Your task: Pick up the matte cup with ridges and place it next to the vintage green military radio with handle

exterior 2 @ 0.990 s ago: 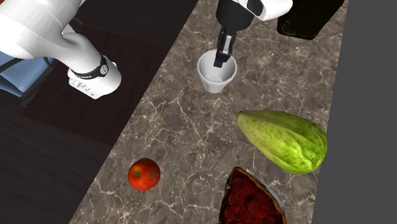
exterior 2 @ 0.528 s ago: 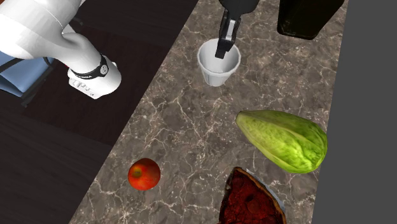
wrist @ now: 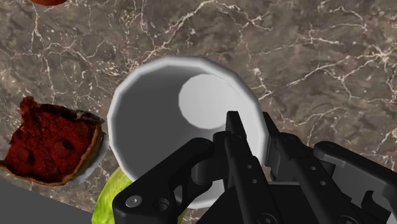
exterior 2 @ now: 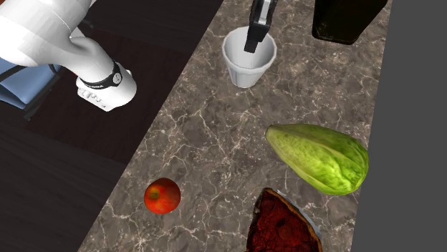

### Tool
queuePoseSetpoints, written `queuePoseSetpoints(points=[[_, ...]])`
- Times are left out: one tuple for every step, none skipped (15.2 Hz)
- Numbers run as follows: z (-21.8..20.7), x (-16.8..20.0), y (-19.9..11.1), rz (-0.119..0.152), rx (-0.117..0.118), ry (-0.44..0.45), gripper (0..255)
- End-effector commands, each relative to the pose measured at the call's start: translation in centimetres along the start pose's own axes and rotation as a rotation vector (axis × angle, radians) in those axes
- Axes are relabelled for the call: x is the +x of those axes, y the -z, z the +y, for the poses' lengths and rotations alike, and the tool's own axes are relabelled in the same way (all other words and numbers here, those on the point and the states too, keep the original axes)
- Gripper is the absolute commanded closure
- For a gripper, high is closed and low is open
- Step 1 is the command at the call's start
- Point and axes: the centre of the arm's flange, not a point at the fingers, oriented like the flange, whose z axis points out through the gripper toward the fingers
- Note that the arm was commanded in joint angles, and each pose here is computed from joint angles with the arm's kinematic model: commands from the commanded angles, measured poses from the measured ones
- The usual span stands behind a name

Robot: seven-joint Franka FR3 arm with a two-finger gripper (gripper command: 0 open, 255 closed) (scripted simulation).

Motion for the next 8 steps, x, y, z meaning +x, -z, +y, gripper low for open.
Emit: queuePoseSetpoints(points=[[0.3,-0.1,1.1,0.000,0.000,0.000,255],[0.3,-0.2,1.6,0.000,0.000,0.000,255],[0.4,-0.3,2.1,0.000,0.000,0.000,255],[0.5,-0.3,2.6,0.000,0.000,0.000,255],[0.6,-0.4,3.1,0.000,0.000,0.000,255],[0.7,-0.5,3.6,0.000,0.000,0.000,255],[0.8,-0.5,4.2,0.000,0.000,0.000,255],[0.9,-0.6,4.7,0.000,0.000,0.000,255]])
